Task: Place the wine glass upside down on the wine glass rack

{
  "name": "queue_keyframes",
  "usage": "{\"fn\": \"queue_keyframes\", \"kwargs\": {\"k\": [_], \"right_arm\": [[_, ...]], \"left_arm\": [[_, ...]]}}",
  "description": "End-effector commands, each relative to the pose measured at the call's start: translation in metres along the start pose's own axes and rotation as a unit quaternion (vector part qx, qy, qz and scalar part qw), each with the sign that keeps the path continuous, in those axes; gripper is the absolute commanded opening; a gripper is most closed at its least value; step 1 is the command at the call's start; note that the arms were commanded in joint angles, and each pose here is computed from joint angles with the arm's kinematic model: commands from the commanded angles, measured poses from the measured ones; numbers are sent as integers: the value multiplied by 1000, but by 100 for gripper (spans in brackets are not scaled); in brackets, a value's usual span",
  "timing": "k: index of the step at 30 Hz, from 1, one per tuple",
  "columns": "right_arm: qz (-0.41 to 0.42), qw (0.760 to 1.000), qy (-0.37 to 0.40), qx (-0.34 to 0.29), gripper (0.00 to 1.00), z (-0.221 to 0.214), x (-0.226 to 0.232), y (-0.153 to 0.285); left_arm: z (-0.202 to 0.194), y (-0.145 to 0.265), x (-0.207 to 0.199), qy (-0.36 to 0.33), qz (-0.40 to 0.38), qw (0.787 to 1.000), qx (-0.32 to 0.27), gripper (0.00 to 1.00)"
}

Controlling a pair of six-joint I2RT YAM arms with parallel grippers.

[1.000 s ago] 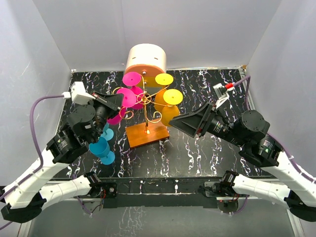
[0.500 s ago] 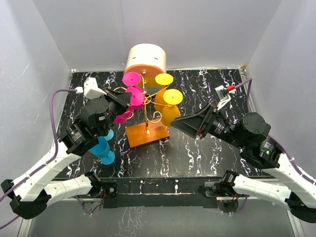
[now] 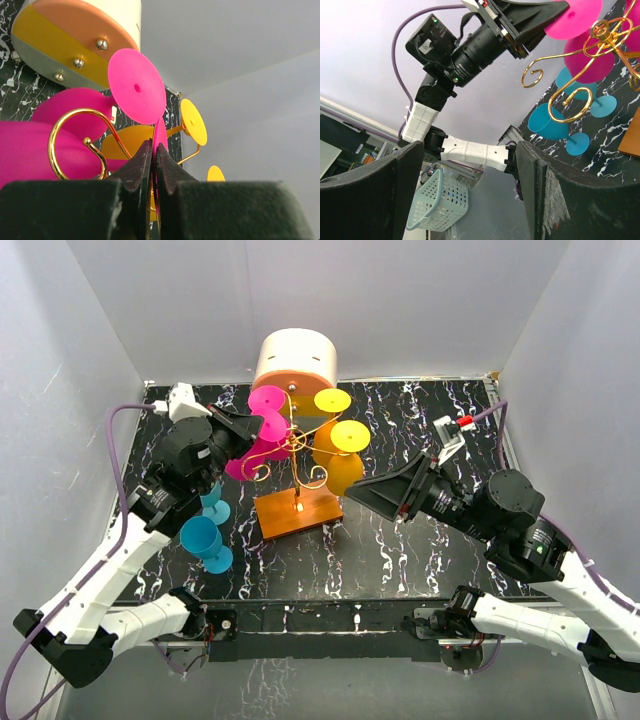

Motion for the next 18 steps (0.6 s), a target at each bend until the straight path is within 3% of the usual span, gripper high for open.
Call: {"fn": "queue_keyframes", "kwargs": {"k": [1,18], "right_arm": [[15,1000,-1,-18,73,4,4,1],[22,999,-17,-17,73,2,3,-1]], "left_arm": [[19,5,-10,-7,-33,999,-25,0],[49,5,1,-15,-31,998,-51,0]]}}
Point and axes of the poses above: each gripper's point midway between its finger pads, its own y axis back along the fingers, its own x axis along the line the jaws close on, z = x × y, the point moved 5 cm from there along y, back along the fingers, and after that the axes turned 6 degrees about -y, right-handed, at the moved point
